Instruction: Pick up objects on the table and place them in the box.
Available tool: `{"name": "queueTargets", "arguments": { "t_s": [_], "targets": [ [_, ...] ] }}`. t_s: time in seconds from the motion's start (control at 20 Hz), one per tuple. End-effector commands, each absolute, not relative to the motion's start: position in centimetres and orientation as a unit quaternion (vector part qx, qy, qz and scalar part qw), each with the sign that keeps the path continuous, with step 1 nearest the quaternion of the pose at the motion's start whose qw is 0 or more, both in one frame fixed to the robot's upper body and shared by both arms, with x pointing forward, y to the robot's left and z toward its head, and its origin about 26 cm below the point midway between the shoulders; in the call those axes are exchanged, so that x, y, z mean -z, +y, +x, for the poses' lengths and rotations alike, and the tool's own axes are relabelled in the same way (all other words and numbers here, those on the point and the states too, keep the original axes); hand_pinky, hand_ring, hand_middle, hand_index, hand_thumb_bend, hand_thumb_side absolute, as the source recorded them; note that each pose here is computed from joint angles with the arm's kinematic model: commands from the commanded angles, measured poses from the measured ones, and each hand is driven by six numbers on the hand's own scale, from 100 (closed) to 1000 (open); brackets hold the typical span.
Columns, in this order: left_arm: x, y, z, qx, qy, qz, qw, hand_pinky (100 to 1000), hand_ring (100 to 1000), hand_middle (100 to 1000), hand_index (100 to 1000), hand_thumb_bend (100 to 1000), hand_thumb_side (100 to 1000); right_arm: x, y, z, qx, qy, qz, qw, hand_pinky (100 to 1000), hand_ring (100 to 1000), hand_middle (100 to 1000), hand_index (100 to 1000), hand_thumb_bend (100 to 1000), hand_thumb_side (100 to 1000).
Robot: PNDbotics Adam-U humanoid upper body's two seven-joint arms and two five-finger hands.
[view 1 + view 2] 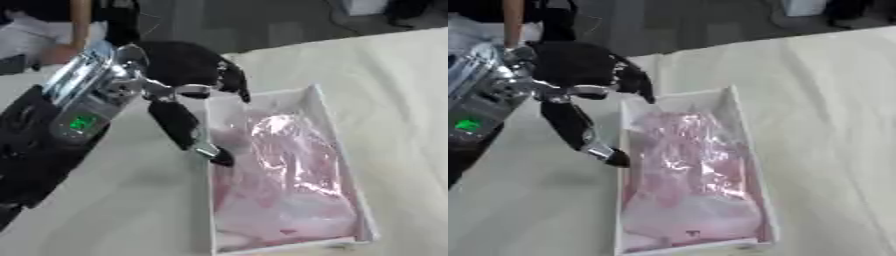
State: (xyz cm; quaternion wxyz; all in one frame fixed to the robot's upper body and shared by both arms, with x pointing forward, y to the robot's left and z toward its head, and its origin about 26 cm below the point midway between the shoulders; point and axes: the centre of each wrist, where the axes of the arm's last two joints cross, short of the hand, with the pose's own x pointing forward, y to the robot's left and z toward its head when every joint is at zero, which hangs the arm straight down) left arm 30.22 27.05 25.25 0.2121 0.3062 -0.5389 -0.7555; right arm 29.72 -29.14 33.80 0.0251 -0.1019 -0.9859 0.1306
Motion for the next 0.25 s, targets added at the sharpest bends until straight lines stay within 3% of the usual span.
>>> {"name": "queueTargets", "arguments": {
  "t_s": [0.05,0.25],
  "targets": [
    [-27.1,29.4,29.6,0.728,-0.555,0.34,0.217,622,754,765,844,571,914,-34.6,-29.4,29.2,-0.138,-0.984,-0.113,0.009,641,748,764,758,100,932],
    [-27.5,32.7,28.8,0.591,-0.71,0.337,0.184,503,604,707,772,424,785,-34.7,-29.8,29.0,-0.139,-0.983,-0.123,0.006,640,748,764,758,100,934]
  ]
}}
